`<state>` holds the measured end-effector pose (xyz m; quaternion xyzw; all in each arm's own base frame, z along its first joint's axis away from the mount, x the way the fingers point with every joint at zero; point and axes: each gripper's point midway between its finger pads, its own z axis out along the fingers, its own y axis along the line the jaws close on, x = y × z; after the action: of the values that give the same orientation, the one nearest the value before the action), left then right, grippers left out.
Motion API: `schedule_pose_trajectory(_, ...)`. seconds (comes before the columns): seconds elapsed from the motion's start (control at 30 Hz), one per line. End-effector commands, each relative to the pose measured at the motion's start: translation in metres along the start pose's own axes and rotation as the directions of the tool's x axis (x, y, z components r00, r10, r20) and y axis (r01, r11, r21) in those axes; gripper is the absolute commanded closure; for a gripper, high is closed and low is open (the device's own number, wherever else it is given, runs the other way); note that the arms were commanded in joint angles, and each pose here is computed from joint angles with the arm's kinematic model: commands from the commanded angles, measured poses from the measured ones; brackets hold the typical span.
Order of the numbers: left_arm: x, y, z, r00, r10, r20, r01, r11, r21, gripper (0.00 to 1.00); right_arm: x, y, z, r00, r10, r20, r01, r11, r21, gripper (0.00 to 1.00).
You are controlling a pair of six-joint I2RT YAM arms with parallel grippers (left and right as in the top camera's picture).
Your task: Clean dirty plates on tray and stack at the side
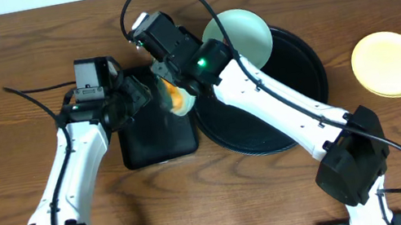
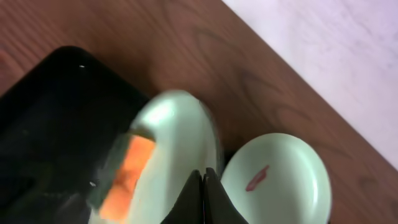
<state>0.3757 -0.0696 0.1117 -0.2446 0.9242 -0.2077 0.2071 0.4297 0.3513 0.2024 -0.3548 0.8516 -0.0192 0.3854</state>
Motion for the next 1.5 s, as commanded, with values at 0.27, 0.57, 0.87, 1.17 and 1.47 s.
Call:
schedule_pose_trajectory(0.27,0.02,-0.004,0.038,0.984,-0.099,-0.148,0.11,0.992,0.068,0.41,-0.005,-0.015,-0.022,0.994,0.113,0.012,-0.112,0.991,-0.072,0.99)
schedule_pose_trajectory(0.57,0.015,0.004,0.044,0.98,0.165,-0.107,-0.16,0.986,0.056,0.51,0.036,-0.012,-0.017,0.902,0.358,-0.24,-0.429,0.8,-0.42,0.51)
schedule_pose_trajectory(0.87,-0.003,0.041,0.043,0.956,0.291,-0.046,-0.295,0.942,-0.162,0.51,0.095,0.025,0.019,0.827,0.28,-0.487,-0.538,0.643,-0.545,0.51)
schedule_pose_trajectory(1.17,0.004,0.053,0.064,0.921,0.374,-0.108,-0.388,0.906,-0.168,0.52,0.118,0.032,0.042,0.815,0.245,-0.525,-0.517,0.715,-0.47,0.48)
schedule_pose_trajectory(1.47,0.017,0.054,0.085,0.917,0.367,-0.159,-0.387,0.914,-0.123,0.62,0.14,0.045,0.059,0.789,0.268,-0.552,-0.538,0.735,-0.412,0.64)
